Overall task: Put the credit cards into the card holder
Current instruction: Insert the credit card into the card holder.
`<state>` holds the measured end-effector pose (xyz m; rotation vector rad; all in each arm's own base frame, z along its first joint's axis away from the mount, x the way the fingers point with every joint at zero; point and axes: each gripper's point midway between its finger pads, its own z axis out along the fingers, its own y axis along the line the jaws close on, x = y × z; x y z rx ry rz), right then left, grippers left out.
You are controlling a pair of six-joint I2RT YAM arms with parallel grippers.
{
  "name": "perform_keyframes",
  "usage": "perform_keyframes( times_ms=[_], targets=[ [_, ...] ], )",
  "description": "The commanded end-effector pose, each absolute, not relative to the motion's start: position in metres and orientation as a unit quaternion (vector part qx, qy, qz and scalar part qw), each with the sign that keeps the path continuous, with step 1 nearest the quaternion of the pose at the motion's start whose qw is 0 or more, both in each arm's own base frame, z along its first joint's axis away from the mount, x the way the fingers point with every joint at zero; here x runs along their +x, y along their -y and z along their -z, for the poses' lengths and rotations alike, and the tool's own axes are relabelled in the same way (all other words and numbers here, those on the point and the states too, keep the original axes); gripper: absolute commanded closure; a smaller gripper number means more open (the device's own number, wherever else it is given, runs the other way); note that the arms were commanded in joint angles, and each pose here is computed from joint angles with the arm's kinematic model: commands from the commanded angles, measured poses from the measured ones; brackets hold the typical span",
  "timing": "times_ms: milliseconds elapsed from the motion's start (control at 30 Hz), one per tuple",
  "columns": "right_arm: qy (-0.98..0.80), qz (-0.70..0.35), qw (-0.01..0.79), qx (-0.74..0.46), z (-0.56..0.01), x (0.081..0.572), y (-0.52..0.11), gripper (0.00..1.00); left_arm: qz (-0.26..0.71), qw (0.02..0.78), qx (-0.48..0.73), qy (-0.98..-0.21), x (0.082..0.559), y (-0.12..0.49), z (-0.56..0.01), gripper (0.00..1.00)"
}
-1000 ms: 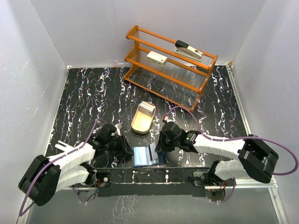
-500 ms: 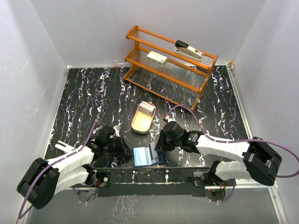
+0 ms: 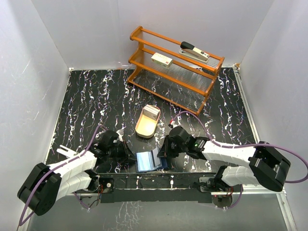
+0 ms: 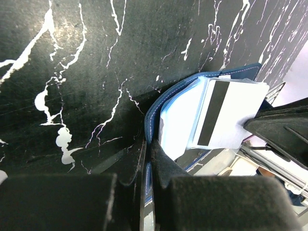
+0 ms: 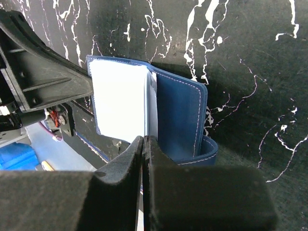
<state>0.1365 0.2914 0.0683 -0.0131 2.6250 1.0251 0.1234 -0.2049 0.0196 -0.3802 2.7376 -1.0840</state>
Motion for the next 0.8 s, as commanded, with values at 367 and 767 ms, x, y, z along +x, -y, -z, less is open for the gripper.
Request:
perform_keyframes(
  times_ms=[367, 767],
  targets=[
    [-0.910, -0.386, 0.153, 0.004, -0.059, 0.140, -0.307, 1.00, 0.344, 0.073, -0.137, -0.926, 0.113, 0.197, -0.005, 1.00],
    [-0.914, -0.382, 0.137, -0.020, -0.044, 0.132, -0.307, 1.00, 0.342, 0.072, -0.139, -0.926, 0.111, 0.194, -0.002, 1.00]
  ],
)
